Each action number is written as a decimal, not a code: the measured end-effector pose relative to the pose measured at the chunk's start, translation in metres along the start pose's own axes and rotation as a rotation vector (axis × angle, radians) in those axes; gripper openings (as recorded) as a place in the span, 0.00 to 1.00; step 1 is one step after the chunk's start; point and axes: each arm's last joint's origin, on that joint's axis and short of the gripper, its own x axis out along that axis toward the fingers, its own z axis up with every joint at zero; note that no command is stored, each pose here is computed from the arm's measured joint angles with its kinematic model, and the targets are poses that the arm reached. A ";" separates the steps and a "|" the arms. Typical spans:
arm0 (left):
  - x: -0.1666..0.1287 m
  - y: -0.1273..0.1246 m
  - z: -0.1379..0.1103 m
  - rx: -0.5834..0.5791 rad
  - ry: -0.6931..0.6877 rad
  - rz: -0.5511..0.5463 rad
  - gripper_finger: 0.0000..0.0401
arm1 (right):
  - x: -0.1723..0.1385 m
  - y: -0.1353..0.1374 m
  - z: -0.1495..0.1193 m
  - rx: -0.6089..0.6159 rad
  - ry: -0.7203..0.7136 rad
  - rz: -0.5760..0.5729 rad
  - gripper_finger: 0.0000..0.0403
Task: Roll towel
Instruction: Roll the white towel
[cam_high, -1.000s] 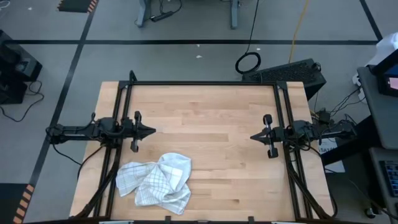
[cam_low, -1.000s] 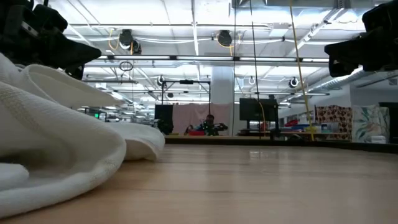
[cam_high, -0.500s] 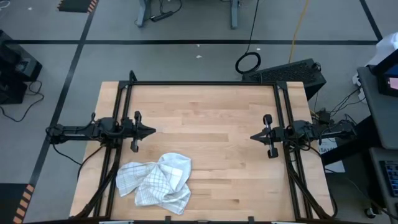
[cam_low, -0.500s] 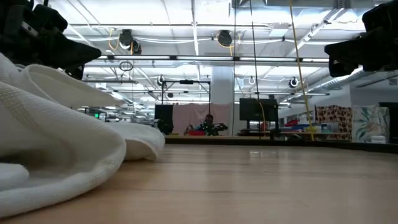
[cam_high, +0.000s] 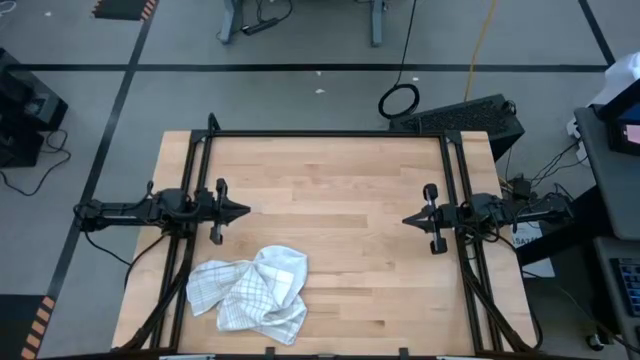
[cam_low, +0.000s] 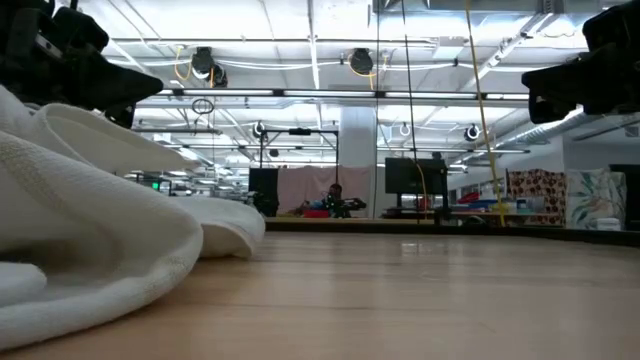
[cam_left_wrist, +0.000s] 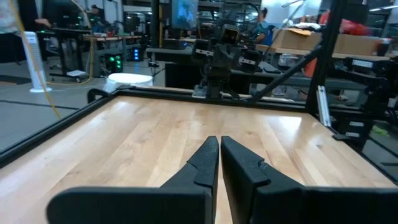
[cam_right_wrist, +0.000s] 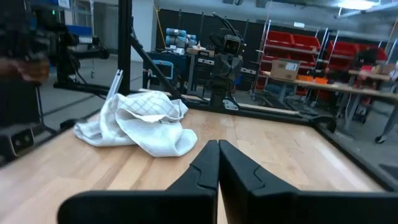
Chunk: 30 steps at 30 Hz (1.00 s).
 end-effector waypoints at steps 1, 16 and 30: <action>0.000 0.000 0.001 -0.003 -0.009 0.009 0.07 | 0.000 0.000 0.000 -0.033 -0.001 -0.001 0.00; -0.007 -0.004 0.061 0.050 -0.133 -0.020 0.07 | 0.000 0.000 0.001 0.031 -0.006 -0.003 0.00; -0.004 -0.015 0.213 0.188 0.059 0.004 0.07 | 0.000 0.000 0.002 0.053 -0.016 -0.002 0.00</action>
